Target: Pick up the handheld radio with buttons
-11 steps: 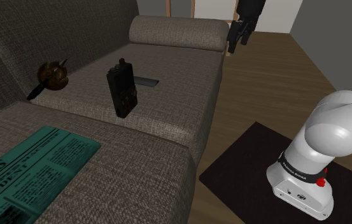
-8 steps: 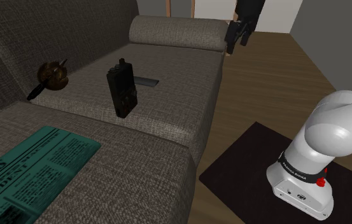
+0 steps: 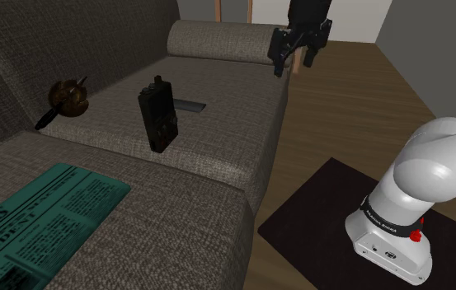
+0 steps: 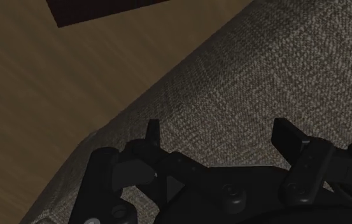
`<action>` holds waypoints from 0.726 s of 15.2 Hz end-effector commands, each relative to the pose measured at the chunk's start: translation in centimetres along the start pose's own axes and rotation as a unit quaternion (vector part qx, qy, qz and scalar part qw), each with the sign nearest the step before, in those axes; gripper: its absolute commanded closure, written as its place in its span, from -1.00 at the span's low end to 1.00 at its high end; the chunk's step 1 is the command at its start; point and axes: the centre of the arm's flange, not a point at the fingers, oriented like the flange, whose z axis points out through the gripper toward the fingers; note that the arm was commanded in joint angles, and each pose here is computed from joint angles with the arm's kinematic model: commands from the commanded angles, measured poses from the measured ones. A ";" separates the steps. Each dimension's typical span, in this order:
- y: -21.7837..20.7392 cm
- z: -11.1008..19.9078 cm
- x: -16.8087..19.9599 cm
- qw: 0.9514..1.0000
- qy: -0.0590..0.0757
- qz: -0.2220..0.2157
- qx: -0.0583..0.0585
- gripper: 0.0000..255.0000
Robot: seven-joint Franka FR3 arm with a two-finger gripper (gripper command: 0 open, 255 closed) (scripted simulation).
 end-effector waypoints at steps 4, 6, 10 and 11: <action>-6.8 -1.2 -1.6 0.996 0.002 0.087 -0.008 -1.00; -9.5 -1.7 -1.8 0.993 0.002 0.120 -0.012 -1.00; -14.9 -2.5 -1.7 0.982 0.004 0.186 -0.018 -1.00; -16.3 -2.7 -1.6 0.979 0.004 0.202 -0.020 -1.00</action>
